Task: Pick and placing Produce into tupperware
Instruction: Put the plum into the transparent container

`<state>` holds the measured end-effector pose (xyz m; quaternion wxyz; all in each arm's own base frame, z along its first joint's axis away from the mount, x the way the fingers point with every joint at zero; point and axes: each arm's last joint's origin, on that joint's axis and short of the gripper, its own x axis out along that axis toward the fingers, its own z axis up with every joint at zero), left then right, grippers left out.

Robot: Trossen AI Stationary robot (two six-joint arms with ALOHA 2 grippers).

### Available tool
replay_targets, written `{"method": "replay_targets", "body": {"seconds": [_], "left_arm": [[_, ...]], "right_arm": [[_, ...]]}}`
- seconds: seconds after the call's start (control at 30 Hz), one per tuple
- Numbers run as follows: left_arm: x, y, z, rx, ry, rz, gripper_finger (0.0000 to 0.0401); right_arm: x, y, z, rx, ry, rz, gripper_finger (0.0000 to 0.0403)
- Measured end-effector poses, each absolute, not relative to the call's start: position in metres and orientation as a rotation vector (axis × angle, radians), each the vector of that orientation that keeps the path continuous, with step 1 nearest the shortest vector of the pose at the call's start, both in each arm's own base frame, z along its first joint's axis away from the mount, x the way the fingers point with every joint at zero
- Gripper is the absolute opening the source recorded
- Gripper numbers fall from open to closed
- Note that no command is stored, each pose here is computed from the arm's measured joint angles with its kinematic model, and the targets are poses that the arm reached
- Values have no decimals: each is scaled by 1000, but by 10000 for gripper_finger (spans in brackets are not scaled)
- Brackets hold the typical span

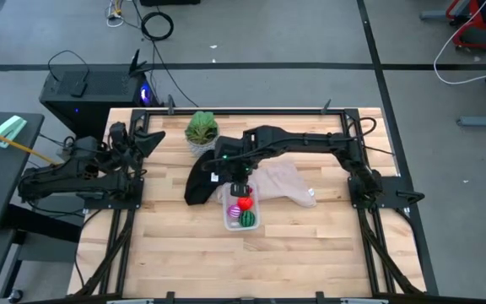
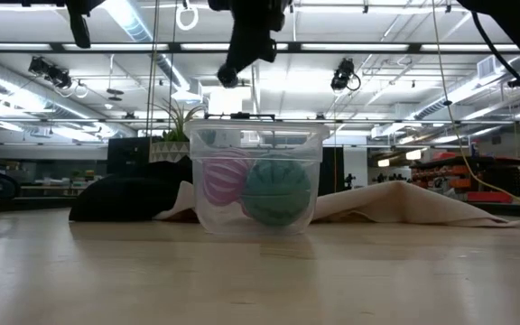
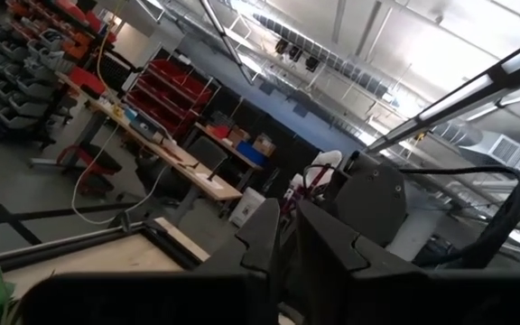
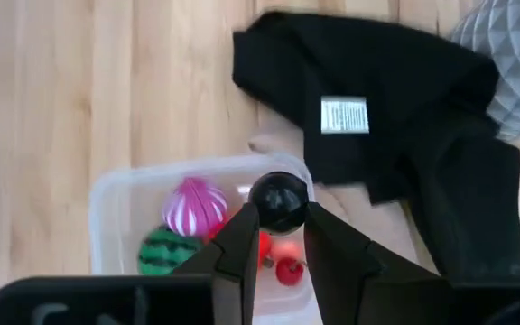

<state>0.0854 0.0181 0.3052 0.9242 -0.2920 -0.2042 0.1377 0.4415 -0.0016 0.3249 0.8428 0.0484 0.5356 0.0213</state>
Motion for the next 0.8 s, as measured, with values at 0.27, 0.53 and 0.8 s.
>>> {"method": "replay_targets", "body": {"seconds": [0.27,0.53,0.8], "left_arm": [[86,18,303,-598,-397,290,48],[86,18,302,-575,-387,304,44],[86,18,302,-574,-380,307,48]], "right_arm": [[447,3,287,92,1328,41,89],[453,13,270,38,1378,97,88],[457,17,271,-7,1329,129,87]]}}
